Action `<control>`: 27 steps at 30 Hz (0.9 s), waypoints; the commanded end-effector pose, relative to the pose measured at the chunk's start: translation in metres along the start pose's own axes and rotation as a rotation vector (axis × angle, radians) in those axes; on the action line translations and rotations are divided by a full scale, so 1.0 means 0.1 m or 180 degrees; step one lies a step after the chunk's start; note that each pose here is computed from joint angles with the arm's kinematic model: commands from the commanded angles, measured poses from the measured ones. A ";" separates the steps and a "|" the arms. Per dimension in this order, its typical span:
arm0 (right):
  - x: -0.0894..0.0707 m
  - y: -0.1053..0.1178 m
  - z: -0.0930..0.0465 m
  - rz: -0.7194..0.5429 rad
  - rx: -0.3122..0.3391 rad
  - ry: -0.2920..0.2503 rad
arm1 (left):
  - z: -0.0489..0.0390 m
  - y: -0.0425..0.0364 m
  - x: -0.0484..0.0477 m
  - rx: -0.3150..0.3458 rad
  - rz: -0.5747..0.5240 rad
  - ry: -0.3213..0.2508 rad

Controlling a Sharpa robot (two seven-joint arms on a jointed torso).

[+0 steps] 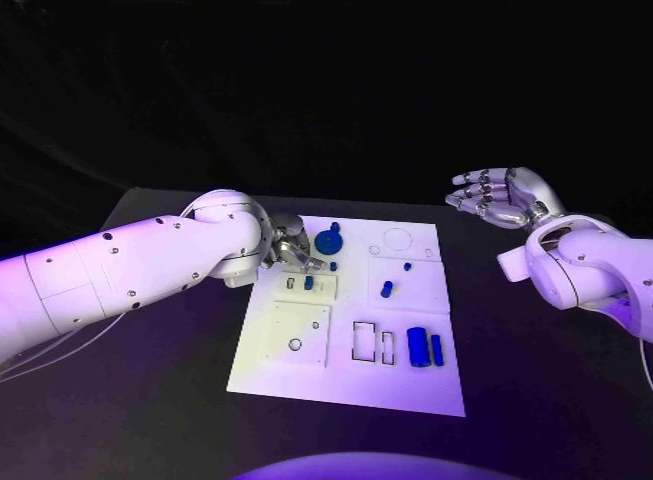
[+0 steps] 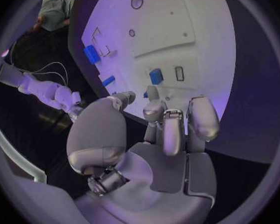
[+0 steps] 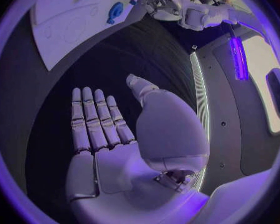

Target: Assemble the parts on the task board

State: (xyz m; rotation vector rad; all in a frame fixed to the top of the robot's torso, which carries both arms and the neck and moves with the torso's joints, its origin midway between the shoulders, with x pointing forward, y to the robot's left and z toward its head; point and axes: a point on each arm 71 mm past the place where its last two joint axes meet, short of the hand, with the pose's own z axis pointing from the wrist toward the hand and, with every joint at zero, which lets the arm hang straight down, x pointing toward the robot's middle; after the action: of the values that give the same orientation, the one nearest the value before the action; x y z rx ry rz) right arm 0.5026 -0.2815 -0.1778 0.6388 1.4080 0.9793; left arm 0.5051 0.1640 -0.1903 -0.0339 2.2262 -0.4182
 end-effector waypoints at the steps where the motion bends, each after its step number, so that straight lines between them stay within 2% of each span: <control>1: 0.00 0.00 0.00 0.0004 -0.0041 0.0001 | -0.023 0.005 -0.097 0.0029 -0.0110 -0.0083; 6: 0.00 0.00 0.00 0.0005 -0.0034 0.0002 | -0.026 0.105 -0.316 -0.0007 -0.0365 -0.0161; 13: 0.02 -0.01 0.01 0.0012 -0.0029 0.0016 | 0.022 0.235 -0.504 -0.0081 -0.0589 -0.0253; 20: 0.02 -0.01 0.01 0.0014 -0.0026 0.0021 | 0.096 0.335 -0.592 -0.0219 -0.0457 -0.0279; 27: 0.03 0.00 0.01 0.0019 -0.0033 0.0032 | 0.196 0.417 -0.602 -0.0375 -0.0300 -0.0236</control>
State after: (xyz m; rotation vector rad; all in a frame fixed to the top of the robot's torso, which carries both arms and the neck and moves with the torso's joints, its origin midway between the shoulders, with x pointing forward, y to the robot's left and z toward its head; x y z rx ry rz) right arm 0.5034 -0.2806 -0.1795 0.6444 1.4080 0.9806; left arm 0.5630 0.2092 -0.1687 -0.2723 2.1596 -0.3493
